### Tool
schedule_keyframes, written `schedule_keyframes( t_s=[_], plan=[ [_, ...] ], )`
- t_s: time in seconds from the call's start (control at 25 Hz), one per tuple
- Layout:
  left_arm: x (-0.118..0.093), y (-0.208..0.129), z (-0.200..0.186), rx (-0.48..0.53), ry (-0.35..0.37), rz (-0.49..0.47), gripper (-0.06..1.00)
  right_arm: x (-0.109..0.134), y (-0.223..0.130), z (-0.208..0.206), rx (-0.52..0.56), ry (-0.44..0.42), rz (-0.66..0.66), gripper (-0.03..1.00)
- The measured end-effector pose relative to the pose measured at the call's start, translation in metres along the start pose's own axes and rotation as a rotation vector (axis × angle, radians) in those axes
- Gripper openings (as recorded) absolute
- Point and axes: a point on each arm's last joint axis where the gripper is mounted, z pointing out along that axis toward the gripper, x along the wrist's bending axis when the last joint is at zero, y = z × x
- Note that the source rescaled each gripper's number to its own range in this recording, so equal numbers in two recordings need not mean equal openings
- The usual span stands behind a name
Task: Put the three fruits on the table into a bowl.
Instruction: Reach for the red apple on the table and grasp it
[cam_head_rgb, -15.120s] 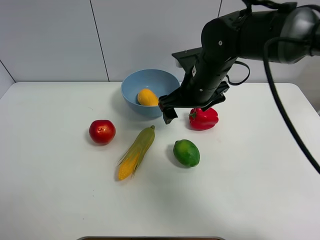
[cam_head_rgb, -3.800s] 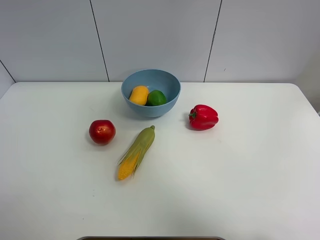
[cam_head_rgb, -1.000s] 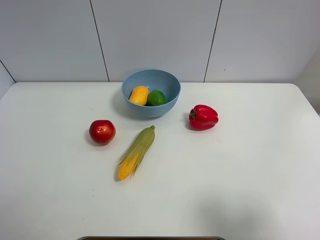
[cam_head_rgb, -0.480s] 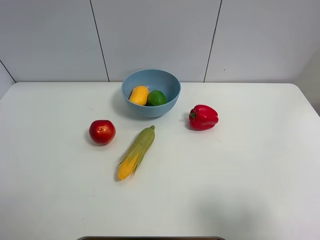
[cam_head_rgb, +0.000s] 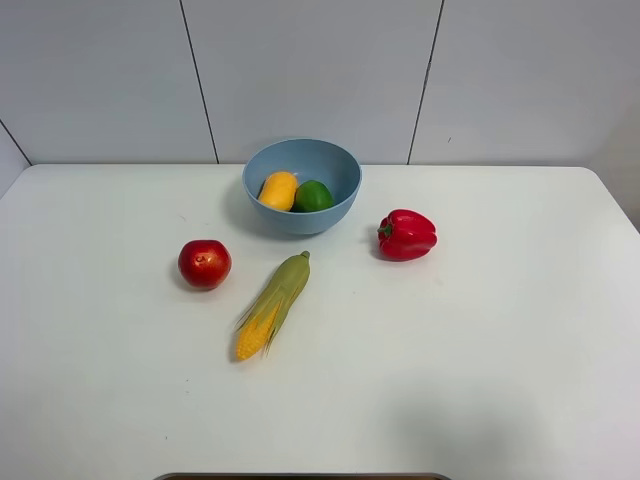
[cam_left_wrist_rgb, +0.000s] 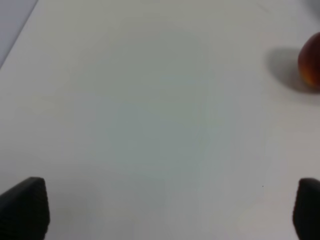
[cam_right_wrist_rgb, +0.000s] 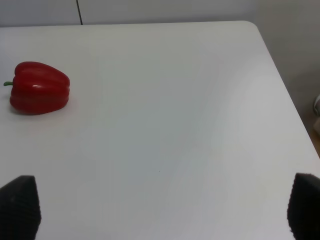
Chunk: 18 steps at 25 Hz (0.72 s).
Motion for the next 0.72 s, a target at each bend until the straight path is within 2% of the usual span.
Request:
schedule_keyframes(
  t_s=[0.72],
  plan=[
    [0.0, 0.0, 0.0, 0.0, 0.0, 0.0, 1.0, 0.0002, 0.0, 0.0, 0.0, 0.002, 0.001, 1.0]
  ],
)
